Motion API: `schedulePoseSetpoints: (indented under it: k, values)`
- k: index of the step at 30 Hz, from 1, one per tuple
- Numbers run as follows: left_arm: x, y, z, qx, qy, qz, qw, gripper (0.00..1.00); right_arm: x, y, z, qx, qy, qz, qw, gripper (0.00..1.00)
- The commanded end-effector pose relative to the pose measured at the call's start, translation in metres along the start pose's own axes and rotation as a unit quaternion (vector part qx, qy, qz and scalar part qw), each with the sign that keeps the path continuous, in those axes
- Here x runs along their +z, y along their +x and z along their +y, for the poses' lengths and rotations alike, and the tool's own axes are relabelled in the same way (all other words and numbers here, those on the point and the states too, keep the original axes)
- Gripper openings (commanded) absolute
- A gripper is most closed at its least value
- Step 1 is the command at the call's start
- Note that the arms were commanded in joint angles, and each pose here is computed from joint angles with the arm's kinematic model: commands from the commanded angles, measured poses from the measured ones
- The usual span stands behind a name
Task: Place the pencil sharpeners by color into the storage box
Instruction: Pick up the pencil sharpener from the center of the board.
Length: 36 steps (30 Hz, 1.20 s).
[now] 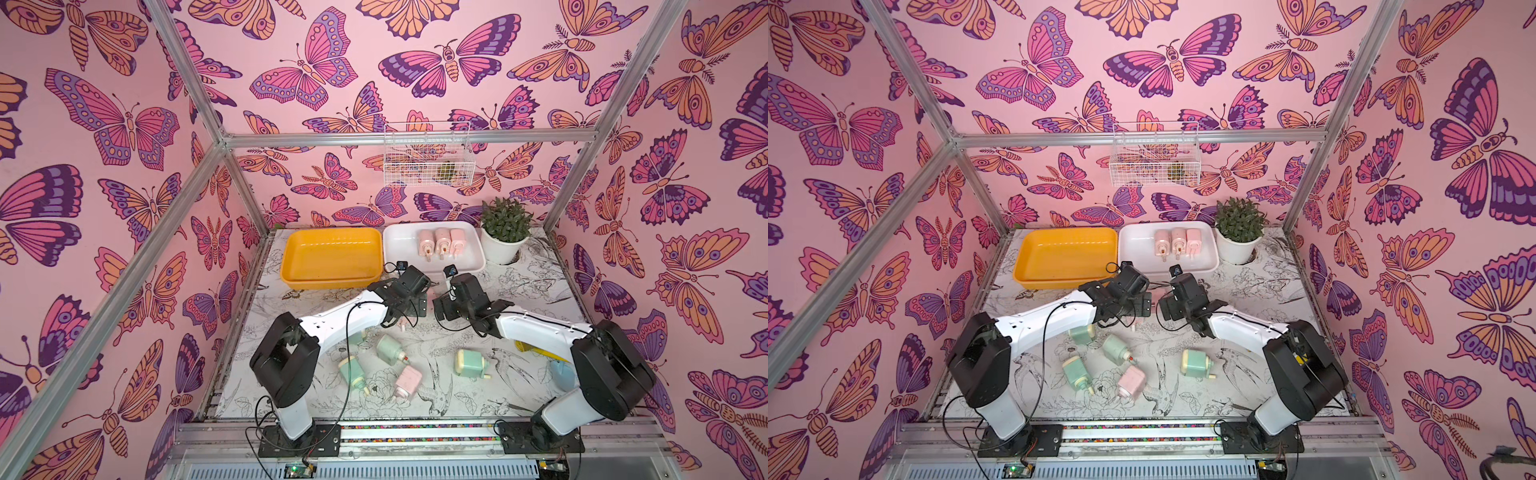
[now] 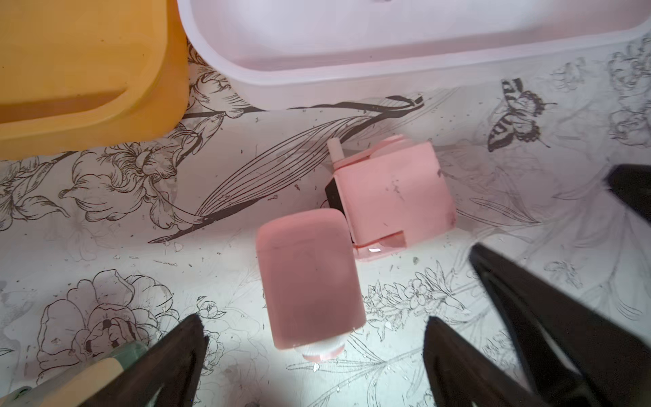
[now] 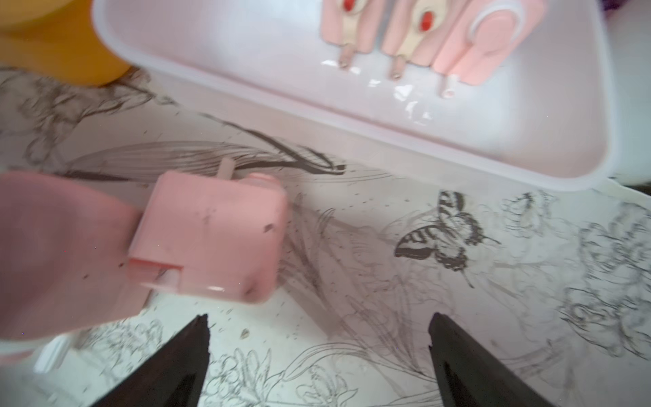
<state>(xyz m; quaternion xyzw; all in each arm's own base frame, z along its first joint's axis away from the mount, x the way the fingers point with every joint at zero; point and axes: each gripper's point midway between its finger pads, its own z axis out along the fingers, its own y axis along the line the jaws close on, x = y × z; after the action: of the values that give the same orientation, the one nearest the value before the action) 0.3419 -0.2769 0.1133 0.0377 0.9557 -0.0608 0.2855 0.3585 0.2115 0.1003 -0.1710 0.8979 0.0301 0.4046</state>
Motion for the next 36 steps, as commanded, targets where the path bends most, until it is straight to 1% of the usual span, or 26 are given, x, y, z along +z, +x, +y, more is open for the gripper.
schedulePoseSetpoints:
  k: [1,4,6,9,13,17,23,24,25,26,28,30,31,36]
  values:
    - [0.008,0.000,0.012,-0.011,-0.041,0.002,0.999,0.90,-0.005,-0.011,-0.037,0.063,0.087,-0.029,0.994,0.99]
    - [0.018,0.005,0.006,-0.011,-0.037,0.018,0.999,0.85,-0.006,-0.013,-0.045,0.080,0.099,-0.037,0.991,0.99]
    - [0.026,0.009,0.009,-0.018,-0.047,0.024,0.998,0.83,-0.006,-0.014,-0.047,0.083,0.102,-0.037,0.991,0.99]
    - [0.035,0.013,0.007,-0.017,-0.050,0.033,0.998,0.77,-0.005,-0.014,-0.046,0.083,0.101,-0.037,0.991,0.99]
    - [0.046,0.017,0.007,-0.017,-0.058,0.042,0.997,0.73,-0.004,-0.012,-0.046,0.083,0.101,-0.033,0.991,0.99]
    - [0.051,0.018,0.009,-0.016,-0.070,0.043,0.997,0.64,-0.003,-0.011,-0.047,0.082,0.103,-0.030,0.991,0.99]
    - [0.055,0.022,0.012,-0.019,-0.072,0.052,0.996,0.62,-0.003,-0.013,-0.048,0.080,0.109,-0.032,0.990,0.99]
    - [0.056,0.022,0.012,-0.019,-0.071,0.054,0.996,0.60,-0.003,-0.015,-0.049,0.082,0.109,-0.034,0.990,0.99]
    - [0.056,0.022,0.012,-0.020,-0.072,0.055,0.996,0.57,-0.003,-0.016,-0.049,0.082,0.109,-0.036,0.990,0.99]
    - [0.055,0.022,0.012,-0.019,-0.072,0.056,0.996,0.49,-0.004,-0.017,-0.049,0.083,0.110,-0.038,0.990,0.99]
    - [0.049,0.017,0.013,-0.019,-0.072,0.053,0.996,0.29,-0.007,-0.019,-0.050,0.085,0.110,-0.042,0.989,0.99]
    - [0.037,0.005,0.013,-0.009,-0.072,0.040,0.997,0.07,-0.011,-0.022,-0.052,0.088,0.108,-0.048,0.989,0.99]
    - [0.030,-0.002,0.012,-0.004,-0.071,0.030,0.997,0.00,-0.013,-0.024,-0.053,0.092,0.106,-0.052,0.989,0.99]
    - [-0.015,-0.059,0.006,0.020,-0.050,-0.044,0.998,0.00,-0.023,-0.034,-0.066,0.127,0.085,-0.067,0.986,1.00]
